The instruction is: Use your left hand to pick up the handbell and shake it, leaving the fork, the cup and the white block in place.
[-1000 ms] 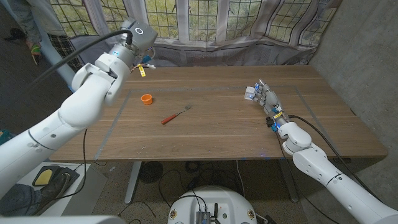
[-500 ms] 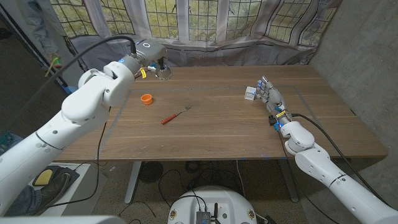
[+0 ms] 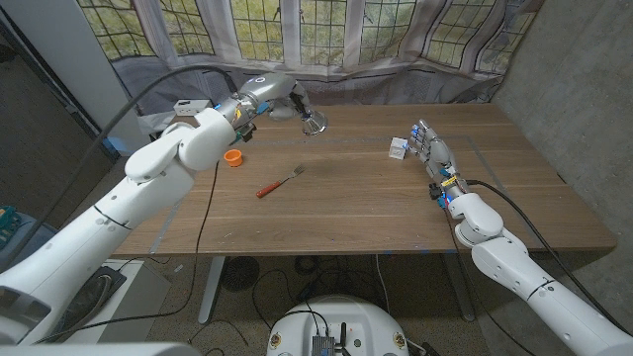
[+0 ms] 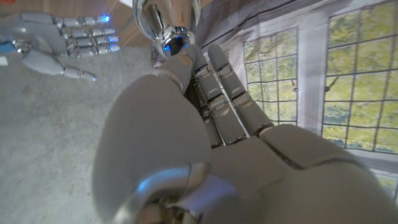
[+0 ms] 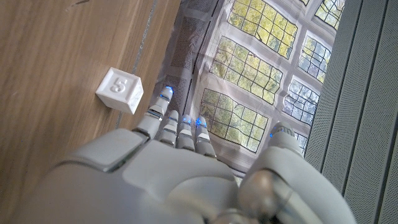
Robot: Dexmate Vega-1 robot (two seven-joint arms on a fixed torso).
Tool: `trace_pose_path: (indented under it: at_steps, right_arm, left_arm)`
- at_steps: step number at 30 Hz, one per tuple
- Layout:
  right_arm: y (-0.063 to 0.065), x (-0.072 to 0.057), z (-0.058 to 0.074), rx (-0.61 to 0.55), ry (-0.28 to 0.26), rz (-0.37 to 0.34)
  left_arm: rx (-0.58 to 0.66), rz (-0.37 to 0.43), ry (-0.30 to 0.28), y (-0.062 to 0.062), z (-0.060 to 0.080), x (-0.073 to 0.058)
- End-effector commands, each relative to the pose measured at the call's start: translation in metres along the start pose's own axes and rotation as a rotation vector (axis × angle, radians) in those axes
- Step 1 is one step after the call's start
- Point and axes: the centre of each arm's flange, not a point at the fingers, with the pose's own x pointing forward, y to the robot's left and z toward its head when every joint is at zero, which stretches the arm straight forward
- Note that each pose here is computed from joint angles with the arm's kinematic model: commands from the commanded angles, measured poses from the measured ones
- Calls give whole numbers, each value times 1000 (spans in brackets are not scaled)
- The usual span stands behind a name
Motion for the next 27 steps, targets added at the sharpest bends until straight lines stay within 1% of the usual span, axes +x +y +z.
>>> trace_pose_path:
  at_steps: [1, 4, 7, 9, 10, 11, 12, 13, 14, 15, 16, 19, 23, 27]
  right_arm:
    - [-1, -7, 4, -9, -3, -9]
    - [-2, -8, 4, -3, 0, -13]
    - [-3, -9, 3, 0, 1, -13]
    - [-4, -9, 3, -2, 2, -10]
    - [-5, -9, 2, -4, 2, -7]
    - [-5, -8, 1, -1, 4, -3]
    - [-5, -8, 1, -1, 4, -3]
    - [-6, -8, 1, 3, 6, -3]
    - [-6, -7, 0, 5, 9, 3]
    - [-6, -7, 0, 5, 9, 3]
    - [-6, -6, -1, 12, 12, 5]
    - [-6, -5, -2, 3, 11, 18]
    - [-7, -4, -3, 8, 15, 14]
    - [-9, -4, -5, 5, 20, 18]
  left_arm:
    - [-499, 163, -253, 16, 17, 31]
    - [-581, 220, -305, 30, 18, 26]
    - [-661, 296, -352, 45, 15, 18]
    - [-707, 326, -372, 53, 13, 12]
    - [-723, 333, -372, 56, 12, 10]
    - [-722, 325, -355, 58, 10, 8]
    - [-723, 324, -353, 58, 10, 8]
    - [-712, 311, -337, 57, 10, 8]
    - [-657, 250, -287, 52, 10, 11]
    - [-656, 248, -282, 52, 10, 11]
    - [-571, 193, -219, 44, 10, 13]
    - [-421, 110, -141, 28, 11, 15]
    - [-246, 26, -91, 8, 13, 15]
    - [-136, -28, -58, -9, 12, 11]
